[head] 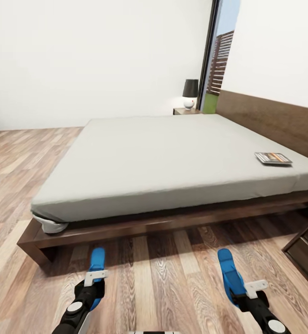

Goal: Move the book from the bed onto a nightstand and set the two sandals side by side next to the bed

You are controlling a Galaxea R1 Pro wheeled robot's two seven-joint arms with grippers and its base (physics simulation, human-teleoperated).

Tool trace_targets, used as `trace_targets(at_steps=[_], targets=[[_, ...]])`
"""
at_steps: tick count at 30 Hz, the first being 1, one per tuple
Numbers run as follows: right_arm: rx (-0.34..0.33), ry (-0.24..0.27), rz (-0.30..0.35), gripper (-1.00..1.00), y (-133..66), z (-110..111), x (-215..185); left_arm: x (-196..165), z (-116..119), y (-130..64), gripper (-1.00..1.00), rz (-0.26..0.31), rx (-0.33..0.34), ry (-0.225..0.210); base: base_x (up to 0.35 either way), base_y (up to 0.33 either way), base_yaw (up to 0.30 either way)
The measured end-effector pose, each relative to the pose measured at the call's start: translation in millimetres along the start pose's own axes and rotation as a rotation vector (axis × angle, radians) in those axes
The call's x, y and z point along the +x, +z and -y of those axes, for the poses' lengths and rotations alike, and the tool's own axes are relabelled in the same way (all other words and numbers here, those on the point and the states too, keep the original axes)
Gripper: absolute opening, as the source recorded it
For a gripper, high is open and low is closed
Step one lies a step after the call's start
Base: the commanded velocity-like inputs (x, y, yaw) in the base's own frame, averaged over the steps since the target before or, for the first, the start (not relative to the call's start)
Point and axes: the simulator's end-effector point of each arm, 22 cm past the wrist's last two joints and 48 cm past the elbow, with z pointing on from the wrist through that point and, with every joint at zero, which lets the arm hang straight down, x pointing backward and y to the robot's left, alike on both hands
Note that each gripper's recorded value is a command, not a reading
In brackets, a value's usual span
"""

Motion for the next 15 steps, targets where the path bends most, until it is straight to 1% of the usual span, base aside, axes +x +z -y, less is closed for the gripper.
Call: trace_targets(at_steps=[3, 6, 13, 15], targets=[[0.004, -0.019, 0.014, -1.0, -3.0, 11, 12, -1, 0, -0.4, -1.0, 0.003, 0.0, -0.001, 0.0, 0.0, 0.243], [-0.003, -0.026, 0.011, -1.0, -10.0, 13, 41, -3, 1, -1.0, -1.0, 0.005, 0.001, 0.0, 0.0, 0.0, 0.239], [-0.001, -0.025, 0.017, -1.0, -12.0, 15, 43, -6, 1, -2.3, -1.0, 0.011, 0.003, -0.001, 0.0, 0.0, 0.238], [-0.001, -0.025, 0.019, -1.0, -12.1, 15, 43, -6, 2, -2.6, -1.0, 0.013, 0.003, -0.001, 0.003, 0.0, 0.159]])
